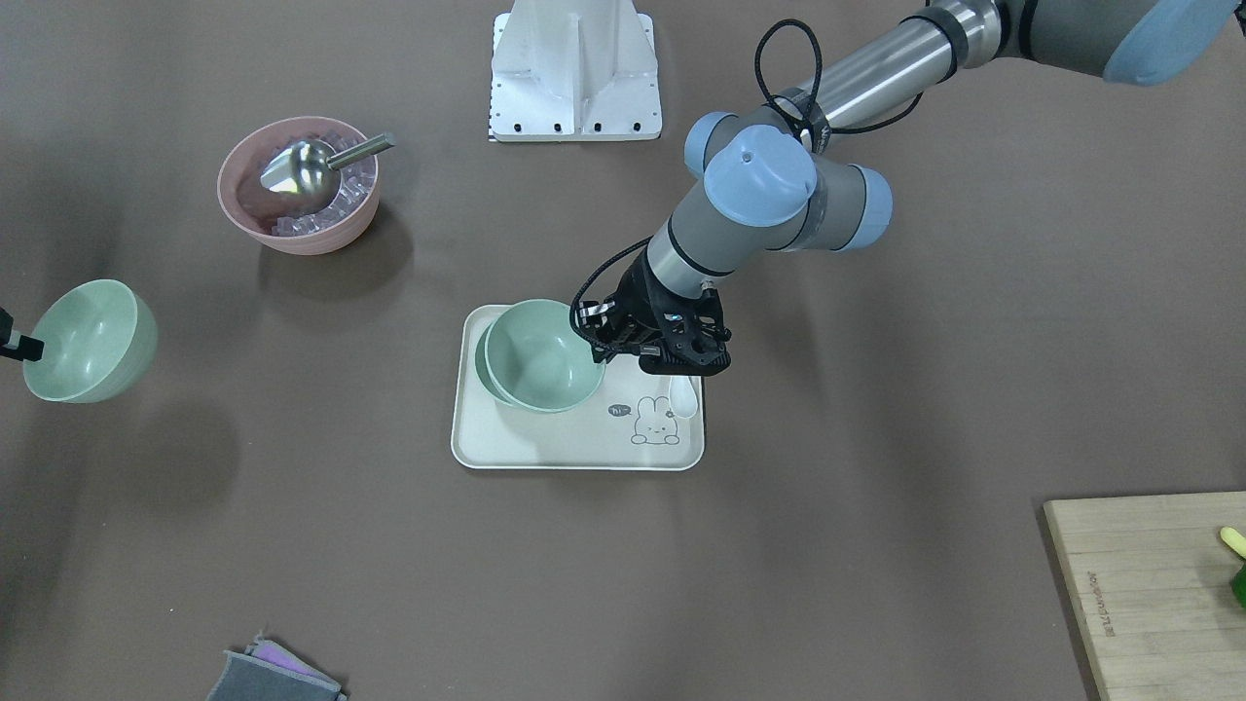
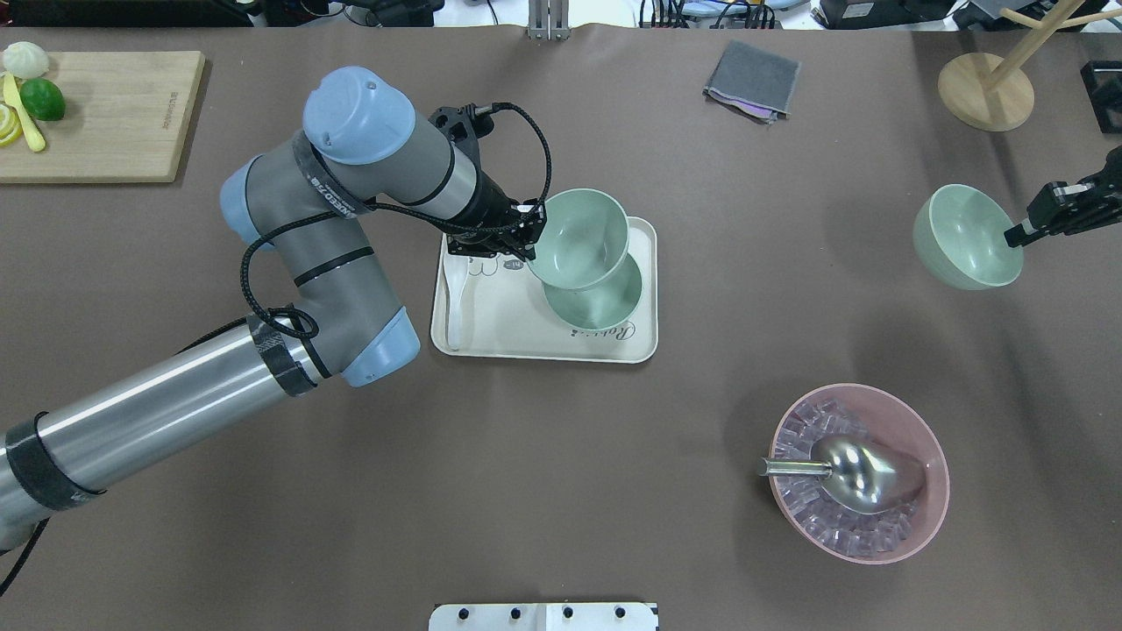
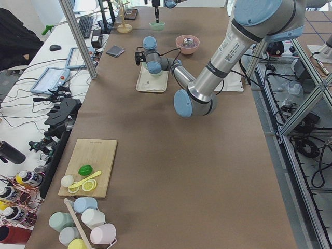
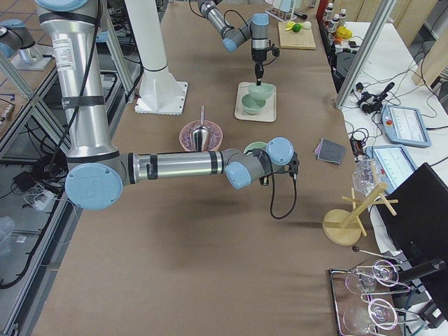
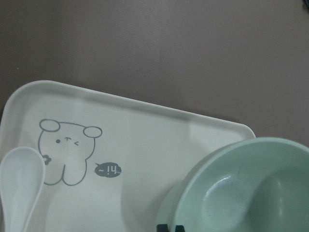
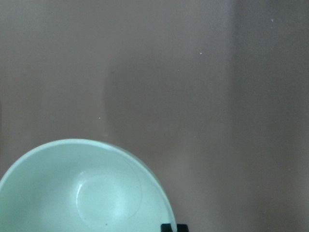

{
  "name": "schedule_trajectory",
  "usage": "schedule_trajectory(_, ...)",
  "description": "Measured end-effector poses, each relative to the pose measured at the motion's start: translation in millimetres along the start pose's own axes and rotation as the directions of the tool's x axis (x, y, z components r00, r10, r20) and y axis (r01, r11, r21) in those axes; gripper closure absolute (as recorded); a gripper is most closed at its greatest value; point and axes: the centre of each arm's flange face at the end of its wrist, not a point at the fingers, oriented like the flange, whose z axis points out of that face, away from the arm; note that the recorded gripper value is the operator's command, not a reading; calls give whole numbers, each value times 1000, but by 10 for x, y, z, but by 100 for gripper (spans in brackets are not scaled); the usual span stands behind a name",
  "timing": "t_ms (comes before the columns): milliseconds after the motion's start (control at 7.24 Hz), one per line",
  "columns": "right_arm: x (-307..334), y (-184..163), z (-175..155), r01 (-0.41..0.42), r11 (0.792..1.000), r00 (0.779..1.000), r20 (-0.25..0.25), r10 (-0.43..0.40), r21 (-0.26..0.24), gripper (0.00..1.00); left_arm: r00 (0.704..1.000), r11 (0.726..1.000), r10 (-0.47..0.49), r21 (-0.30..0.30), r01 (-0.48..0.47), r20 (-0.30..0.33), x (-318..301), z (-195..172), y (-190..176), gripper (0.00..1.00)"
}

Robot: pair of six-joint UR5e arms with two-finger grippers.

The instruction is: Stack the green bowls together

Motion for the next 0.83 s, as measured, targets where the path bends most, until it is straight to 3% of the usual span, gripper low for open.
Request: schedule_trajectory(829,-47,-26,-31,-18,1000,1000,6,18,7,100,999,998,-48,-30,48,0,110,140,219,100)
